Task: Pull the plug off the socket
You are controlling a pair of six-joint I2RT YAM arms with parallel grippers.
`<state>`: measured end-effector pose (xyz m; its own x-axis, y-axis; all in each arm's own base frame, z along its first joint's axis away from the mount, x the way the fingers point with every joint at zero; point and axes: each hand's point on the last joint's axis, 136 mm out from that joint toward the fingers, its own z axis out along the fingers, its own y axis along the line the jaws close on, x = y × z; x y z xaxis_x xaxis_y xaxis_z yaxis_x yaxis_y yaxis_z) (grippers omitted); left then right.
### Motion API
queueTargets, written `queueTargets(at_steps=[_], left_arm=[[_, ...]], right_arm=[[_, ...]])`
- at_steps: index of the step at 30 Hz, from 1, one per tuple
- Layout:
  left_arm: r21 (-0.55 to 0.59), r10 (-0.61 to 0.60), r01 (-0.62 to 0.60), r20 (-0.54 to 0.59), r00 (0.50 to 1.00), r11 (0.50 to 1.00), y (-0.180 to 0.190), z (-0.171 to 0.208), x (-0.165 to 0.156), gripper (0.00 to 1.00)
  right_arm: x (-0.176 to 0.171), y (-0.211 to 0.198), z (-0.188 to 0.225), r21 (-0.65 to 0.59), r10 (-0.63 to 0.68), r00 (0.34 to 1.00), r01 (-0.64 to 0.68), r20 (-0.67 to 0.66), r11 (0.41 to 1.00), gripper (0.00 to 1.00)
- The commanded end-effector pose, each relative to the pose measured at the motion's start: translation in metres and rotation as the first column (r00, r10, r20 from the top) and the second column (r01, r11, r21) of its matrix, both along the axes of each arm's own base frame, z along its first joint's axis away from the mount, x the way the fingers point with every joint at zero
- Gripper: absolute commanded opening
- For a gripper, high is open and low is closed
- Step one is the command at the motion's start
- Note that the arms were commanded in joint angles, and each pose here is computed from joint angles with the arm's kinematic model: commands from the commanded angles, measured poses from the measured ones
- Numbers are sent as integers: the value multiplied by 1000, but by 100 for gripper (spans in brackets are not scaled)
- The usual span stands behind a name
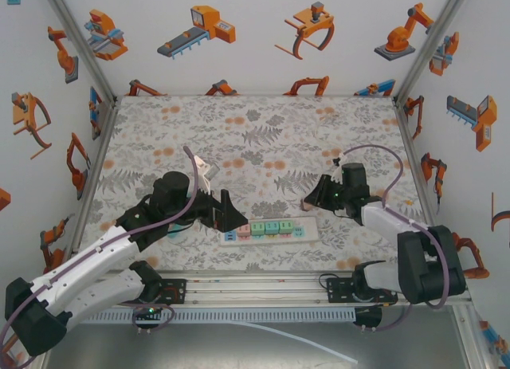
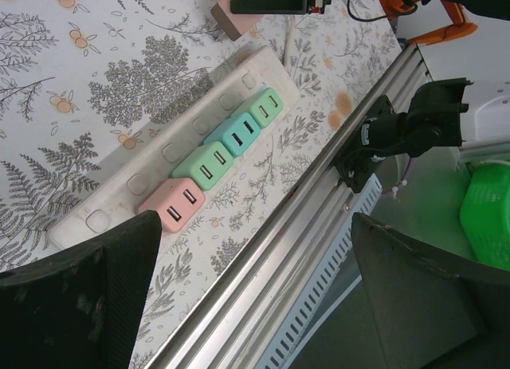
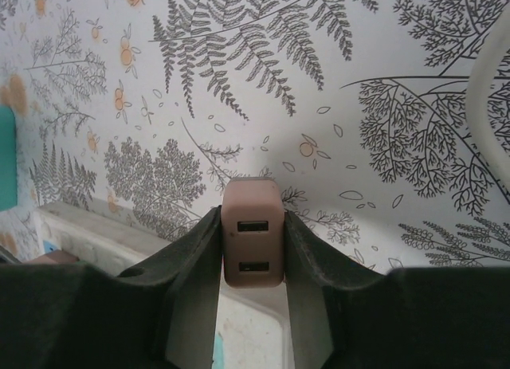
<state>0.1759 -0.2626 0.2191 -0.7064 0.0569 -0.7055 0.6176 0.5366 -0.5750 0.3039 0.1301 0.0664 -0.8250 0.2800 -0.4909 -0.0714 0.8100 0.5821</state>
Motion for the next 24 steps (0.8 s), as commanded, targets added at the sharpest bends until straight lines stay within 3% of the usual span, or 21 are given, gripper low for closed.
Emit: queueTargets(at_steps=[1,5,14,20,24], left_arm=[[3,-13,13,29,999,1000,-1,0,0,95],[24,15,-16,30,999,1000,3,-3,3,95],[88,110,-113,31,993,990,18,-13,13,97],[118,172,-175,39,984,977,29,-18,18,98],[149,229,-231,31,973,961,39,-25,22,97]], right_arm=[[6,-3,-2,8,-17,1000,17,24,1000,43],[1,-9,-12,-39,-18,1000,18,0,999,53],[0,-17,-5,-106,-18,1000,20,17,994,58],[3,-18,32,-155,35,993,-18,111,988,59],[0,-6,81,-167,147,949,-103,279,981,59]])
